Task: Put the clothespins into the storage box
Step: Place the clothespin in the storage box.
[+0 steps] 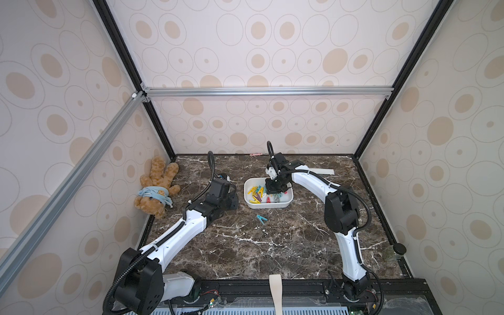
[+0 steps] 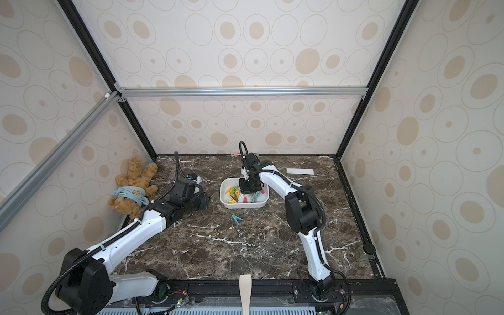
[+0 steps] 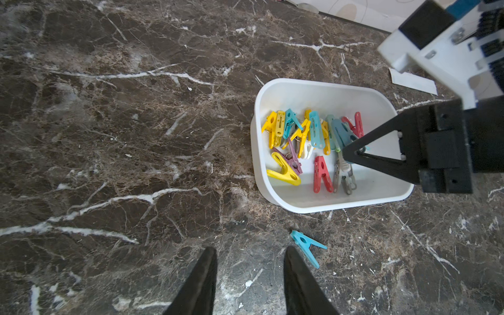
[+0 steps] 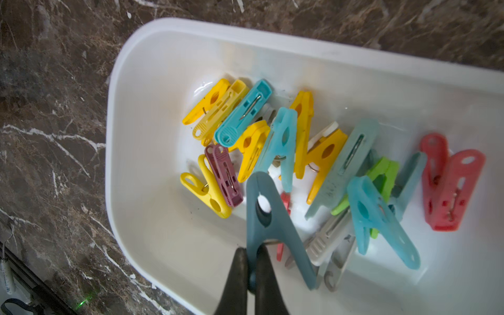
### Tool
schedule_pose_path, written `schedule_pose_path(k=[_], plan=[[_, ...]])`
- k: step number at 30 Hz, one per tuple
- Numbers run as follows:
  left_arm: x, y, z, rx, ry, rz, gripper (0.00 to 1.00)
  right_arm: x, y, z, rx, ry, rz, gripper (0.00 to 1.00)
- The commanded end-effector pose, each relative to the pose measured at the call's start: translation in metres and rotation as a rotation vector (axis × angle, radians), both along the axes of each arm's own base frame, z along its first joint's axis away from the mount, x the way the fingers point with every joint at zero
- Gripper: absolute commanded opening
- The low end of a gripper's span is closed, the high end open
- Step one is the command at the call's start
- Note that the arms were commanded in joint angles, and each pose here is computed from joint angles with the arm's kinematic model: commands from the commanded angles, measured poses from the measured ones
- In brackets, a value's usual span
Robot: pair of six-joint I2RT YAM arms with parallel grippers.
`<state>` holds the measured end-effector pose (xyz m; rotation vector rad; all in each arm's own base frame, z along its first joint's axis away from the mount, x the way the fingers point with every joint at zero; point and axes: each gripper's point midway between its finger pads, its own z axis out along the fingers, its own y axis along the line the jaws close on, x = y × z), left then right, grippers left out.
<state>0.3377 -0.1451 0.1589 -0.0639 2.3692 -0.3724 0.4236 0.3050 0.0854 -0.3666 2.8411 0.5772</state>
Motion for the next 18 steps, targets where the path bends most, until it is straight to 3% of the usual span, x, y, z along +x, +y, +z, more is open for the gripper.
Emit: schedule_pose_path(k=[1, 7, 12, 18], plan=[[0.000, 0.001, 0.009, -0.008, -0.003, 0.005, 0.41, 0.011, 0.002, -0.003, 0.026, 0.003, -0.023, 0.00], [0.001, -0.001, 0.009, -0.012, 0.005, -0.003, 0.47, 0.017, 0.002, -0.006, 0.047, 0.007, -0.034, 0.05], [0.002, -0.006, 0.006, -0.012, 0.026, -0.025, 0.51, 0.016, 0.002, 0.004, 0.053, -0.003, -0.027, 0.20], [0.000, -0.018, -0.003, -0.036, 0.072, -0.077, 0.54, 0.007, -0.003, 0.027, 0.059, -0.040, 0.002, 0.22]])
